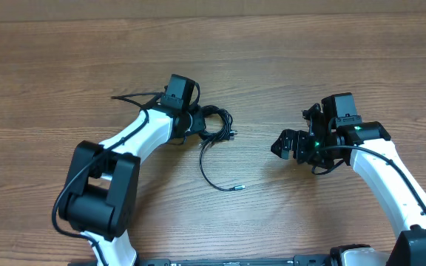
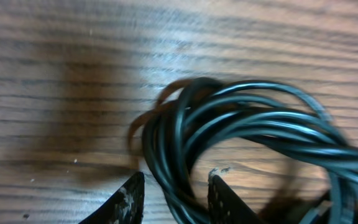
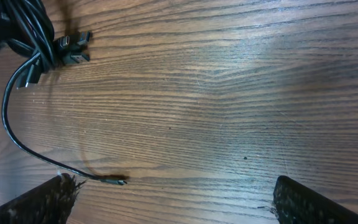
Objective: Untangle cables
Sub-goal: 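Grasp the coil with the left gripper and lift it upward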
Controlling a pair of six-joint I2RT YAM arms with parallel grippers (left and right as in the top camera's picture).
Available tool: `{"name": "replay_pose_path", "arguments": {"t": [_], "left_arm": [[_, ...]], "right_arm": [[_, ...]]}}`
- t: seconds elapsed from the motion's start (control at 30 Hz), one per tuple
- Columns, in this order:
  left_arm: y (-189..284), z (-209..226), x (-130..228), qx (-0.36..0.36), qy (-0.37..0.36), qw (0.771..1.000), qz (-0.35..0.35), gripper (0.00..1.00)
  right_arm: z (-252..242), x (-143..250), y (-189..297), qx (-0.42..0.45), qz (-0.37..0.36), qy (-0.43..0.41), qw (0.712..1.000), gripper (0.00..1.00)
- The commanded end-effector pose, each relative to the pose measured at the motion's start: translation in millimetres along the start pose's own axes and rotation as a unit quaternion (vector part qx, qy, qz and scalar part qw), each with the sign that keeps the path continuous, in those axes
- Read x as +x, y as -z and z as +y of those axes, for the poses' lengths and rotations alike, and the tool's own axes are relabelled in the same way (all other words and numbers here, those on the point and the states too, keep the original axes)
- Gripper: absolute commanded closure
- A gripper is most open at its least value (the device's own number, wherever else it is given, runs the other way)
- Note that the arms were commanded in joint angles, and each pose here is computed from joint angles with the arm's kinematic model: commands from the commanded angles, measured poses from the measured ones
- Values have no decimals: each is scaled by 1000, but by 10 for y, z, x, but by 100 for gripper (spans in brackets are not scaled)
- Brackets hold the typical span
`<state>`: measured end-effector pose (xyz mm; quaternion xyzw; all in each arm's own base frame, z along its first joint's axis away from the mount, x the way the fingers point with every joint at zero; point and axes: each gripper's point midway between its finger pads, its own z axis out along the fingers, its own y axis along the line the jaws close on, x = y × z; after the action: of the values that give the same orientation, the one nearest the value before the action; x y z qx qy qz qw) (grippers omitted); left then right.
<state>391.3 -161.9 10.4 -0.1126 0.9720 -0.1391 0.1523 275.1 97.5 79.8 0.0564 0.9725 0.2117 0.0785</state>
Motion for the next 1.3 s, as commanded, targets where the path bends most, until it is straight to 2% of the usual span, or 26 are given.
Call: {"name": "replay_pose_path", "arguments": {"t": [0.0,0.1,0.17,0.27,0.33,0.5,0.57,0.63,0.67,0.7,0.83,0.97,1.07,1.13,1.27], "left_arm": [[-111,60,108,-16,1,1000,14,67],[-120,70,111,-17,-3,1000,15,75],[-119,78,92,-19,-47,999,11,96],[-87,100,28,-18,-97,995,10,96],[-15,53,-21,11,-110,994,22,96],[314,-151,-232,159,-138,976,50,96],[442,-176,-315,216,-122,967,52,96],[575,-190,-349,277,-123,951,54,96],[637,-177,-346,299,-126,944,56,96],[680,-147,-342,313,-124,940,59,96],[739,-52,-283,329,-146,931,63,96],[728,-55,-246,331,-180,925,56,96],[713,-68,-259,327,-186,925,51,96],[657,-9,-284,303,-182,934,50,96],[557,134,-332,249,-139,957,57,96]], "right_arm": [[49,-58,30,-6,-7,5,1000,0],[62,-101,31,-8,-16,8,1000,0],[73,-137,33,-10,-23,11,1000,0],[90,-150,34,-15,-25,10,1000,0],[183,-142,39,-41,-21,9,999,0],[590,-262,124,-154,-27,-36,987,0],[679,-312,159,-178,-33,-39,983,2],[704,-351,171,-185,-38,-50,981,8],[706,-363,169,-186,-38,-59,980,7],[704,-367,162,-186,-35,-71,979,0],[734,-362,121,-198,-16,-117,973,0],[874,-348,30,-216,-2,-102,971,0],[1015,-302,-80,-220,7,-77,972,19],[1143,-259,-151,-225,11,-54,973,33],[1436,-204,-217,-247,6,-1,969,50]]}}
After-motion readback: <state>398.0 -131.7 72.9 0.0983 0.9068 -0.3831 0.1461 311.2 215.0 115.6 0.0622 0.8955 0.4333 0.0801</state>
